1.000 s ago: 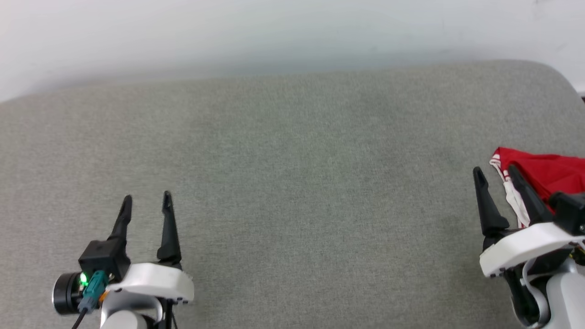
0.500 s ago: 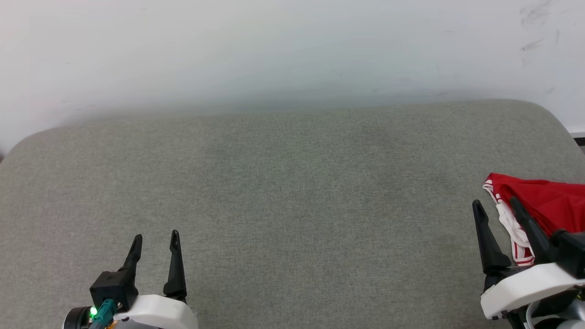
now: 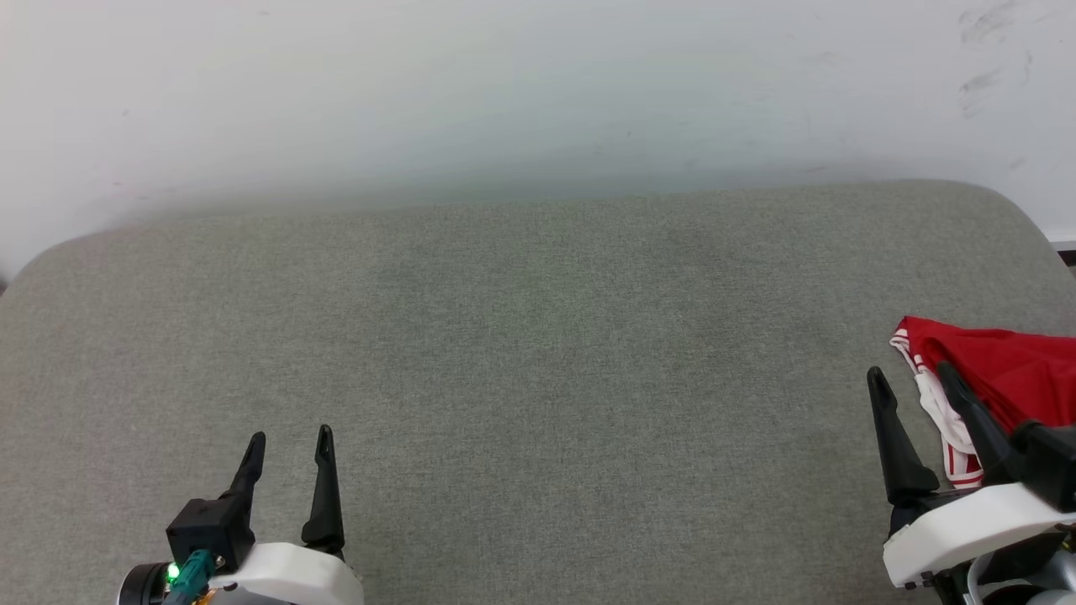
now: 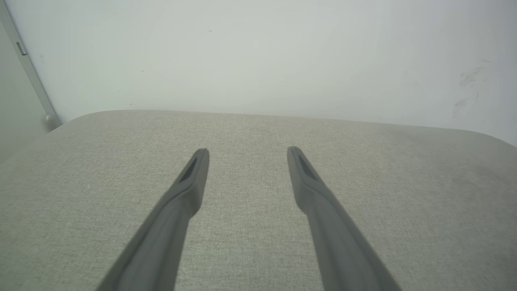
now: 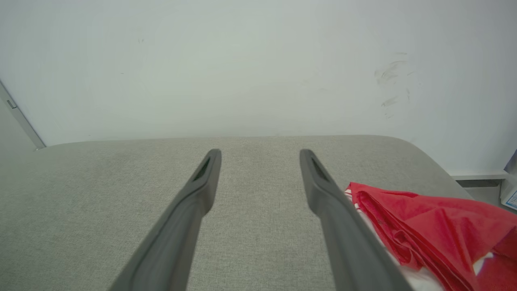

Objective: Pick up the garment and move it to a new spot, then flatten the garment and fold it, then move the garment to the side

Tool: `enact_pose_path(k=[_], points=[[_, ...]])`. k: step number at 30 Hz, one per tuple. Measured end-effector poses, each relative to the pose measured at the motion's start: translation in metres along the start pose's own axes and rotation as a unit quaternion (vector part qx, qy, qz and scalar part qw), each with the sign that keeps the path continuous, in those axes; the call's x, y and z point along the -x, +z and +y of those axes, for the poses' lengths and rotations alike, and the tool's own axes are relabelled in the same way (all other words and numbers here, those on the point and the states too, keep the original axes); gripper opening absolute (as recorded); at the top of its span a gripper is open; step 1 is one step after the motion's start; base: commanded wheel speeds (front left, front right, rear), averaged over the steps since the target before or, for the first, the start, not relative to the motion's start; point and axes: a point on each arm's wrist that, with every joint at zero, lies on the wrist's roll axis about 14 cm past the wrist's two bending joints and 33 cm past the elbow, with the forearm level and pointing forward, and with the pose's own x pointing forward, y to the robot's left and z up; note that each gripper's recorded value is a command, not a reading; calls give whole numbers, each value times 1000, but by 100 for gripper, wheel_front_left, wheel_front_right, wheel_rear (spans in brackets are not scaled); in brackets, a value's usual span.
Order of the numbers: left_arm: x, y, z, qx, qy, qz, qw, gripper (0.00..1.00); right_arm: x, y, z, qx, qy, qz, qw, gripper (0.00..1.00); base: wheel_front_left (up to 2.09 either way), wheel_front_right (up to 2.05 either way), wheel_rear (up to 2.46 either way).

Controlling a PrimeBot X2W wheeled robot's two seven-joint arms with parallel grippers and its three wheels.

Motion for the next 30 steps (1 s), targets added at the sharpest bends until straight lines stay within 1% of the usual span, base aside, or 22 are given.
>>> enact_pose_path(k=[6, 7, 12, 20, 30], points=[[-1, -2, 1, -1, -1, 3, 1000, 100, 1, -3, 0, -2, -2, 5, 1000, 100, 0, 0, 0], [-1, -2, 1, 0, -2, 3, 1000, 0, 1, -3, 0, -3, -2, 5, 1000, 0, 0, 0, 0], [8, -23, 0, 12, 5, 37, 999, 0, 5, -22, -1, -16, -6, 34, 999, 0, 0, 0, 0], [8, -29, 6, 88, 24, 61, 994, 0, 5, -30, -1, -93, -8, 40, 995, 0, 0, 0, 0], [5, -33, 10, 175, 40, 78, 981, 0, 2, -36, -2, -183, -11, 43, 982, 0, 0, 0, 0]])
